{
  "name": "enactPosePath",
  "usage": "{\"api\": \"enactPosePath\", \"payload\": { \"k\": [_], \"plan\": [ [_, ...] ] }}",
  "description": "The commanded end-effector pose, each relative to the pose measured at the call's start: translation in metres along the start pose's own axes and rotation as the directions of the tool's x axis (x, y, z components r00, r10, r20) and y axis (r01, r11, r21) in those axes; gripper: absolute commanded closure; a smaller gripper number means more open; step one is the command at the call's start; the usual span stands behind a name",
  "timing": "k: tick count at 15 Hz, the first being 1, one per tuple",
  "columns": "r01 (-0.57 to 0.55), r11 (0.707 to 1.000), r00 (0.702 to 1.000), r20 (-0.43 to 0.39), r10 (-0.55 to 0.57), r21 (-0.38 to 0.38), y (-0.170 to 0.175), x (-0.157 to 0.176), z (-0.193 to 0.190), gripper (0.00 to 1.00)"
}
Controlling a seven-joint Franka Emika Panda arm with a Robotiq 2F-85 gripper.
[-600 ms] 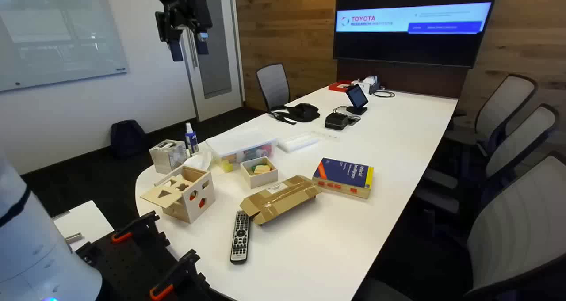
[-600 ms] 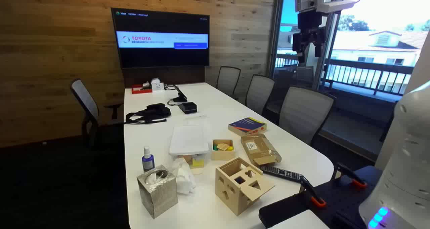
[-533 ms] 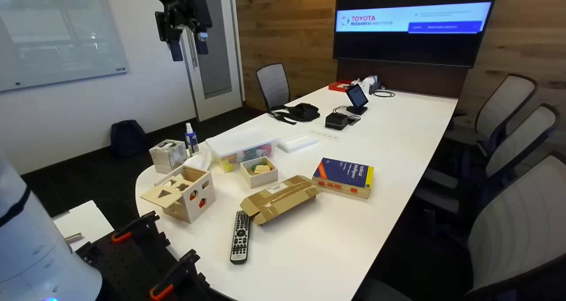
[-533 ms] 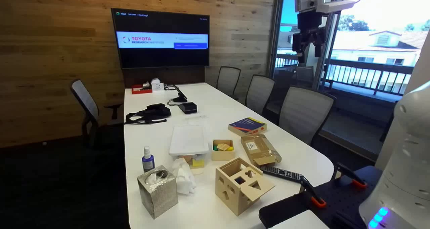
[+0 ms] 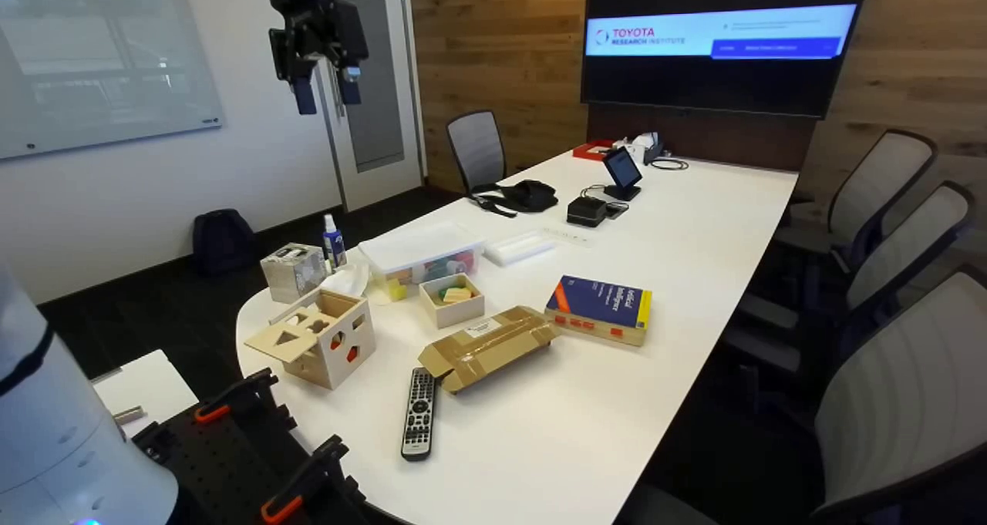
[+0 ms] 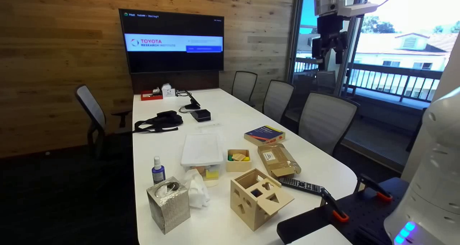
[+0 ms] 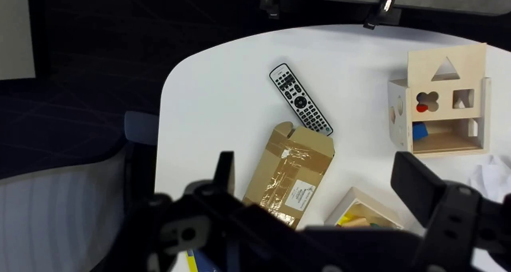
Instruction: Completely close the cube-shaped object
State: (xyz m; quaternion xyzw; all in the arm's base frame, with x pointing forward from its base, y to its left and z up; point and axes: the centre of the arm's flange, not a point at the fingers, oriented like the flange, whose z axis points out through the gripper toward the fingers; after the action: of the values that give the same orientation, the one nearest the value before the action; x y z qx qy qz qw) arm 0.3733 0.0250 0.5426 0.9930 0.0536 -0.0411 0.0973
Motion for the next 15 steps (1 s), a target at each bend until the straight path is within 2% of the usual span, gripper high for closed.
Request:
{"api": "enactPosePath", "payload": {
  "k": [1, 9, 15],
  "plan": [
    [0.019, 0.999, 1.000, 0.003, -0.019, 0.032, -0.033, 0.003, 0.042, 0.00],
    [-0.020, 0.995, 1.000, -0.013, 0.021, 0.100, -0.129, 0.007, 0.170, 0.00],
    [-0.046, 0.986, 0.999, 0.003, 0.046, 0.161, -0.166, 0.010, 0.242, 0.00]
  ]
}}
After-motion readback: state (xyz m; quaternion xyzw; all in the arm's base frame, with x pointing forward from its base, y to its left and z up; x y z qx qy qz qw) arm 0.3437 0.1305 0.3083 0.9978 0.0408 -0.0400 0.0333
